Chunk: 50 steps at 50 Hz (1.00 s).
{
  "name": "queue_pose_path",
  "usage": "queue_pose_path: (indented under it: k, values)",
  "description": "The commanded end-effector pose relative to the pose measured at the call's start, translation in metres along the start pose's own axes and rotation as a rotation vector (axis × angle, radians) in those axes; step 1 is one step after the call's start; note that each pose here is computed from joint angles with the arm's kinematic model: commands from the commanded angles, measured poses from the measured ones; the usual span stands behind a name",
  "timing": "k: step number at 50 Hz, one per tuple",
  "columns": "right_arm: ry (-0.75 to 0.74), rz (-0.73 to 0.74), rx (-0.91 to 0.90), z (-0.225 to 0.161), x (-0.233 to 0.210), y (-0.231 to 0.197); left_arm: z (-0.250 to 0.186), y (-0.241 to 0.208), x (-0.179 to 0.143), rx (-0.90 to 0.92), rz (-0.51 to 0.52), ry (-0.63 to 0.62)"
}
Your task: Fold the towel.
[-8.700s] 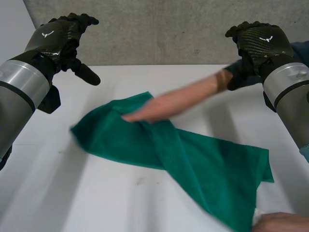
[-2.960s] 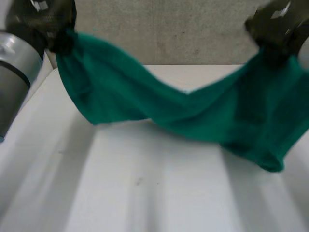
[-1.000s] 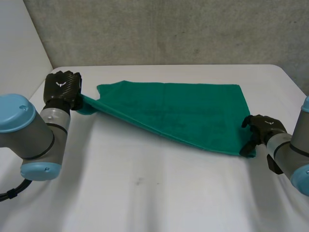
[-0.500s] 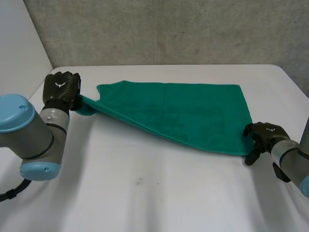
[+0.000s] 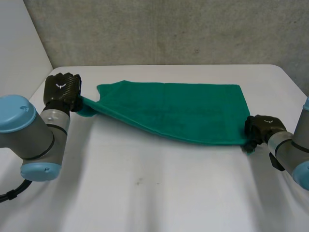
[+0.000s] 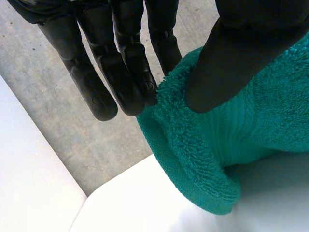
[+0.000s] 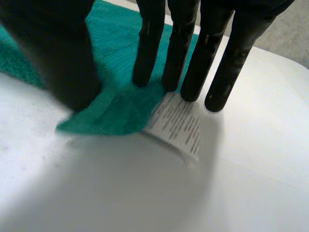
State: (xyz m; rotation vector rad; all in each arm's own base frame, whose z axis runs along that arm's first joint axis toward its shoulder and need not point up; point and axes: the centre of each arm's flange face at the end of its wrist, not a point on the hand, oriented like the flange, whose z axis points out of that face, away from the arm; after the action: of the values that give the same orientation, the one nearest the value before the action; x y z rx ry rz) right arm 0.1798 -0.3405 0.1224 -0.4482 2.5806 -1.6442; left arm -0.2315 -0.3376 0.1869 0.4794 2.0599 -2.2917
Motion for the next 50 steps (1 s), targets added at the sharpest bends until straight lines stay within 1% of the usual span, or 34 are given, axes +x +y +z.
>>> queue_pose_path:
  k: [1,4,5,8,9,11,12,13,15,16,17,19,20,22,24,27,28,32,33,34,36,37,38,40,44,45,46,48,49,50]
  values:
    - [0.008,0.002,0.045,0.003,0.002,-0.013,0.000,0.000,0.000,-0.003,0.002,-0.001]
    - [0.016,0.001,0.081,-0.002,0.006,-0.026,-0.003,-0.002,-0.001,-0.016,0.005,0.001]
    - [0.028,-0.006,0.136,-0.012,0.009,-0.046,-0.003,-0.001,-0.001,-0.026,0.006,0.002]
    - [0.042,-0.035,0.222,-0.031,0.011,-0.075,-0.010,0.001,0.000,-0.080,0.015,0.022]
    - [0.051,-0.060,0.257,-0.044,0.013,-0.090,-0.012,-0.001,0.000,-0.091,0.017,0.025]
    - [0.057,-0.116,0.261,-0.057,0.014,-0.100,-0.021,-0.013,-0.004,-0.116,0.021,0.032]
    - [0.055,-0.156,0.259,-0.064,0.014,-0.104,-0.023,-0.017,-0.006,-0.125,0.023,0.033]
    - [0.051,-0.256,0.247,-0.078,0.012,-0.111,-0.027,-0.021,-0.007,-0.138,0.025,0.036]
    - [0.061,-0.369,0.228,-0.094,0.014,-0.117,-0.039,-0.029,-0.014,-0.189,0.029,0.040]
    - [0.081,-0.472,0.198,-0.108,0.018,-0.121,-0.039,-0.029,-0.014,-0.189,0.029,0.040]
    - [0.088,-0.522,0.175,-0.114,0.021,-0.120,-0.052,-0.038,-0.022,-0.237,0.046,0.039]
    - [0.093,-0.618,0.127,-0.123,0.024,-0.118,-0.063,-0.044,-0.029,-0.273,0.074,0.040]
    - [0.079,-0.702,0.076,-0.129,0.023,-0.113,-0.068,-0.046,-0.031,-0.292,0.091,0.041]
    - [0.059,-0.764,0.033,-0.135,0.022,-0.108,-0.085,-0.048,-0.034,-0.345,0.153,0.065]
    - [0.029,-0.803,-0.011,-0.141,0.020,-0.101,-0.099,-0.044,-0.033,-0.384,0.208,0.098]
    - [0.012,-0.808,-0.027,-0.144,0.018,-0.096,-0.110,-0.036,-0.029,-0.411,0.246,0.144]
    - [-0.010,-0.808,-0.040,-0.144,0.015,-0.091,-0.115,-0.030,-0.024,-0.422,0.255,0.176]
    - [-0.065,-0.808,-0.114,-0.138,0.010,-0.066,-0.114,-0.022,-0.020,-0.425,0.245,0.213]
    - [-0.095,-0.803,-0.160,-0.129,0.009,-0.054,-0.113,-0.019,-0.018,-0.430,0.242,0.220]
    - [-0.115,-0.801,-0.187,-0.123,0.007,-0.047,-0.106,0.001,-0.012,-0.472,0.248,0.241]
    - [-0.130,-0.799,-0.207,-0.117,0.006,-0.042,-0.103,0.006,-0.010,-0.477,0.253,0.247]
    - [-0.155,-0.798,-0.243,-0.101,0.004,-0.031,-0.099,0.009,-0.009,-0.475,0.255,0.249]
    - [-0.155,-0.798,-0.243,-0.101,0.004,-0.031,-0.084,0.014,-0.006,-0.456,0.257,0.243]
    - [-0.136,-0.805,-0.250,-0.088,0.005,-0.031,-0.072,0.014,-0.006,-0.433,0.257,0.233]
    - [-0.031,-0.830,-0.159,-0.067,0.006,-0.061,-0.035,0.004,-0.006,-0.344,0.261,0.199]
    - [0.019,-0.832,-0.092,-0.059,0.004,-0.079,-0.026,-0.001,-0.006,-0.317,0.263,0.188]
    - [0.050,-0.824,-0.051,-0.055,0.003,-0.091,-0.009,-0.015,-0.008,-0.248,0.271,0.162]
    - [0.123,-0.788,0.056,-0.050,0.003,-0.120,0.010,-0.034,-0.013,-0.160,0.286,0.119]
    - [0.202,-0.726,0.184,-0.048,0.006,-0.154,0.029,-0.056,-0.019,-0.062,0.306,0.063]
    - [0.203,-0.725,0.185,-0.048,0.006,-0.155,0.038,-0.067,-0.022,-0.008,0.317,0.031]
